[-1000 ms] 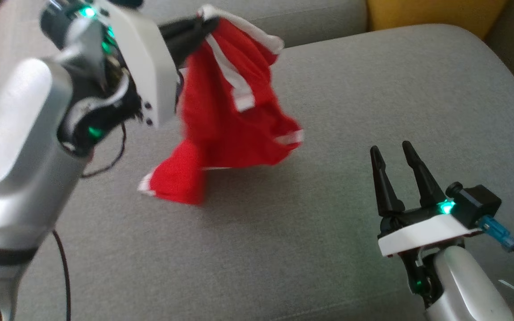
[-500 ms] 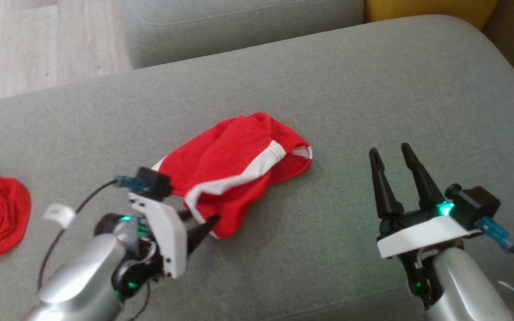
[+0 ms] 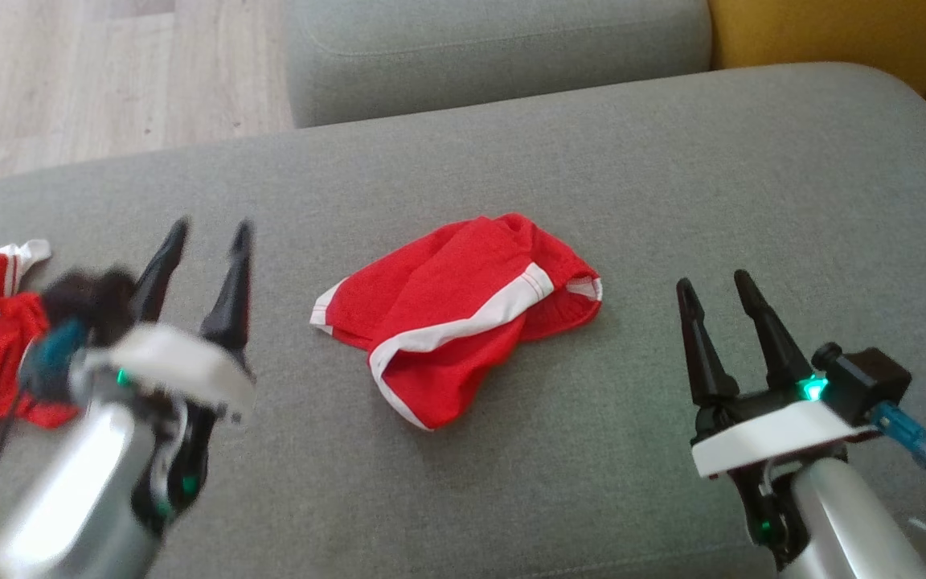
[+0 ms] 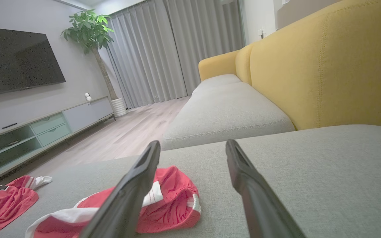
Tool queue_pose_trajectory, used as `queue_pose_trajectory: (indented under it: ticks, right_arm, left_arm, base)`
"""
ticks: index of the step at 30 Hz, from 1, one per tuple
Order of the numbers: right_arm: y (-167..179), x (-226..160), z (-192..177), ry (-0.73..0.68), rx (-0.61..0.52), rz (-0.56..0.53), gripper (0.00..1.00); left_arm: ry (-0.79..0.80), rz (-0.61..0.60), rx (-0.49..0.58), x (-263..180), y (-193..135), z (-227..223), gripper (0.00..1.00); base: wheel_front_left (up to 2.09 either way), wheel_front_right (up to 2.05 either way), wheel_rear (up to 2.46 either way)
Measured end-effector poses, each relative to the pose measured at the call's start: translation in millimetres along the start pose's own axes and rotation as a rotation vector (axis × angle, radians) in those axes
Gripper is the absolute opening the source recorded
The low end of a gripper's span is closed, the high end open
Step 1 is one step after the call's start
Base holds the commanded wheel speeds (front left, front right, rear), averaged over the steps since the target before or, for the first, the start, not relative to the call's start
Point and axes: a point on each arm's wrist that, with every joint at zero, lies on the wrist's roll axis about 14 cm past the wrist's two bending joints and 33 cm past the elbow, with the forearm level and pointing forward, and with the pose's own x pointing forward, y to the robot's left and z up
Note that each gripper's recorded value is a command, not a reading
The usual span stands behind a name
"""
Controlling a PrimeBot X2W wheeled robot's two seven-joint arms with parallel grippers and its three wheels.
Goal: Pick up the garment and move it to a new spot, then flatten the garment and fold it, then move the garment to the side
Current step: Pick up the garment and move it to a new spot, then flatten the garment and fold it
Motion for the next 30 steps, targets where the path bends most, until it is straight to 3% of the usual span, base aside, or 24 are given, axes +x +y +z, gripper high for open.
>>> queue_pose_trajectory:
  ticks: [3, 7, 11, 30]
  right_arm:
    - [2, -3, -2, 0.003, 0.003, 0.004, 1.0]
    - [0, -6, -2, 0.002, 0.01, -0.004, 1.0]
    - [-1, -4, 5, -0.016, 0.004, -0.004, 1.0]
    - [7, -9, -13, 0.034, 0.027, 0.016, 1.0]
  left_arm:
    - [-0.035, 0.123, 0.004, -25, 16, -4, 1.0]
    - [0.05, 0.26, -0.007, -70, 29, -42, 1.0]
    - [-0.011, 0.326, 0.01, -84, 32, -31, 1.0]
    - [-0.04, 0.318, 0.022, -96, 23, -37, 1.0]
  base:
    - [0.0, 0.0, 0.0]
    - [0.0, 0.0, 0.0]
    - [0.0, 0.0, 0.0]
    - [0.0, 0.0, 0.0]
